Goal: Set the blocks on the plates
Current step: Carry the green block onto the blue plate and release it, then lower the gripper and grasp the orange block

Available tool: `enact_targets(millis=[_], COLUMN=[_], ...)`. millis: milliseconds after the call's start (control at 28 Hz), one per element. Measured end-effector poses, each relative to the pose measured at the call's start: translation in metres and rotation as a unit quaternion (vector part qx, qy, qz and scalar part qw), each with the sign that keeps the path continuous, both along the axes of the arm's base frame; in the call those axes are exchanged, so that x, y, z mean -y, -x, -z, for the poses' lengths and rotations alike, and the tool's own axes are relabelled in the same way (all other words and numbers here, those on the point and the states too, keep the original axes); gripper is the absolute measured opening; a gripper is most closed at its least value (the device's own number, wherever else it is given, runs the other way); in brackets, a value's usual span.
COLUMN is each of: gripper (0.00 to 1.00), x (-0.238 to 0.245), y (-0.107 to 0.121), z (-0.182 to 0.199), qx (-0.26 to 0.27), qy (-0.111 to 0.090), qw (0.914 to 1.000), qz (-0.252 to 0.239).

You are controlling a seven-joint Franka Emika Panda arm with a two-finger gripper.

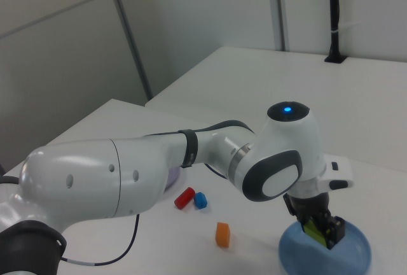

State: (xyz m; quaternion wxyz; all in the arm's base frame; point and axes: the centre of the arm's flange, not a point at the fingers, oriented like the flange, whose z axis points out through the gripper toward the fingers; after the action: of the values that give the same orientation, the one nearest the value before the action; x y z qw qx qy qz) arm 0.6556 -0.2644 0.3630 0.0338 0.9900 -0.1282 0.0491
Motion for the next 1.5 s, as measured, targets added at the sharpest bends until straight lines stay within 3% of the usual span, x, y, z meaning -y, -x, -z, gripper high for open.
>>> enact_targets(millis=[143,357,536,643,750,1000,1357,1500], gripper=[0.72,0.98,1.0,1.0,1.0,1.0,1.0,1.0], x=[-0.005,-0.009,-0.012,-0.021,-0.036,-0.085,-0.182,-0.206], y=[-0.002,-0.004,-0.003,0.002,0.008,0.006,0.006,0.009], z=[0.003,0.004,0.005,0.003,-0.005,-0.022,0.015,0.025], qx=[-0.001,-0.002,-0.008,-0.039,-0.071,-0.089,-0.131,-0.143], qy=[-0.003,-0.004,-0.006,-0.019,-0.034,-0.047,-0.056,-0.055], qw=[1.0,1.0,0.9998,0.9974,0.9894,0.9761,0.9416,0.9338], qz=[-0.005,-0.009,-0.016,-0.058,-0.122,-0.193,-0.305,-0.323])
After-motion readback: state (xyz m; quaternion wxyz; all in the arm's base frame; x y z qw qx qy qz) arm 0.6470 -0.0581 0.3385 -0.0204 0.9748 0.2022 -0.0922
